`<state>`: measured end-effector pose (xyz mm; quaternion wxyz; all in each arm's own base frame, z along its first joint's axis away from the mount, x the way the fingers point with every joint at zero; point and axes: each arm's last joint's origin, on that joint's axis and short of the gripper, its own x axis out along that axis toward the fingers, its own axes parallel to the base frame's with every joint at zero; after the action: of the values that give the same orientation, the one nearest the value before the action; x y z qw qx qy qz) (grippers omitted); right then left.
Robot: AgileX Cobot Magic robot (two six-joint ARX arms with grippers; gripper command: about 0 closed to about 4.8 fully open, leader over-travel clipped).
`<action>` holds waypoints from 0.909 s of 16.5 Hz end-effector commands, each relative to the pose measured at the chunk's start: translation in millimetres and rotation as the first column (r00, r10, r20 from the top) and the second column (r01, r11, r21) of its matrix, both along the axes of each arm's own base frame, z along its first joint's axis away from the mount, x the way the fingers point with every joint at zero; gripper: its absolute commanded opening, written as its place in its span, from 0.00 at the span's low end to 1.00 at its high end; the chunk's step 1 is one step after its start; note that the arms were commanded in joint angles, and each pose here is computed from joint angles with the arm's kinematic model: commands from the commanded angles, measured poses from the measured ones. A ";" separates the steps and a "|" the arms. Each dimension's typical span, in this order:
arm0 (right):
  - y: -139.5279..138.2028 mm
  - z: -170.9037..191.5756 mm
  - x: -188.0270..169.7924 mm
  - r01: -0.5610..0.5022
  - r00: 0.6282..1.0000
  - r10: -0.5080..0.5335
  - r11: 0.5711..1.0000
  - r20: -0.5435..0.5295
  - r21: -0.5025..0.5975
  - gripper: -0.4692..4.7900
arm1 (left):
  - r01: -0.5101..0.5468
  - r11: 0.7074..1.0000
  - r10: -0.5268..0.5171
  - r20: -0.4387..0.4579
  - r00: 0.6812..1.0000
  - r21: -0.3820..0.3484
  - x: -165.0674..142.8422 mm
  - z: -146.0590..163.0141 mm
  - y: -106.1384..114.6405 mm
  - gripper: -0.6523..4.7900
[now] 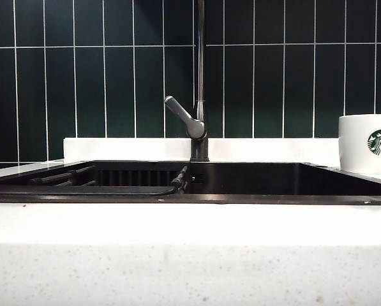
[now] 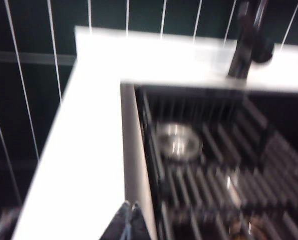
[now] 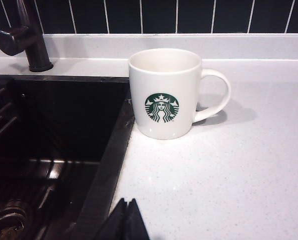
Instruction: Pick up the mug next to the sink, go to the faucet to get some water, pour the water into the sink, and finally put the mug back to its place.
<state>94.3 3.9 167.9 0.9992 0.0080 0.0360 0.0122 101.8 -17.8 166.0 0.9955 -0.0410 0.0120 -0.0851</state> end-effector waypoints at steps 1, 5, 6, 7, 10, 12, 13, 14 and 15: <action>0.0 3.8 -0.5 -0.001 1.000 0.001 1.000 0.027 -0.003 0.09 | 0.001 1.000 0.000 0.049 0.999 -0.011 -5.6 2.7 0.9 0.11; 0.0 3.8 -0.5 -0.001 1.000 0.001 1.000 0.027 -0.007 0.09 | 0.008 1.000 -0.008 0.025 1.000 -0.005 -5.6 0.3 0.6 0.11; 0.1 3.8 -0.5 -0.002 1.000 0.002 1.000 0.027 -0.009 0.09 | 0.003 1.000 -0.003 0.030 1.000 0.003 -5.6 0.7 0.7 0.11; 0.1 3.9 -0.5 -0.002 1.000 0.003 1.000 0.028 -0.020 0.09 | -0.014 1.000 0.014 0.031 0.999 0.007 -5.5 0.7 1.2 0.11; -1.0 6.3 -0.4 0.031 0.998 -0.028 0.998 0.054 -0.052 0.09 | -0.124 0.992 0.122 0.052 0.991 0.031 -5.2 2.3 4.4 0.11; -1.8 8.6 -0.3 0.060 0.995 -0.055 0.996 0.079 -0.064 0.09 | -0.133 0.991 0.130 0.110 0.985 0.020 -5.6 8.1 4.6 0.11; -1.9 8.8 -0.3 0.062 0.995 -0.057 0.996 0.081 -0.066 0.09 | -0.133 0.991 0.130 0.127 0.983 0.015 -5.7 9.8 4.7 0.11; -2.0 8.7 -0.3 0.065 0.995 -0.060 0.996 0.080 -0.068 0.09 | -0.136 0.990 0.132 0.132 0.982 0.020 -5.8 10.2 4.8 0.11; -1.9 8.6 -0.3 0.065 0.995 -0.060 0.996 0.079 -0.068 0.09 | -0.134 0.991 0.131 0.124 0.984 0.023 -5.7 9.4 4.8 0.11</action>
<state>94.6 2.2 173.0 0.9995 -0.0253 0.0102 -0.0156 96.2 -13.4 174.1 0.9983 -0.0241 -0.0470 -0.0233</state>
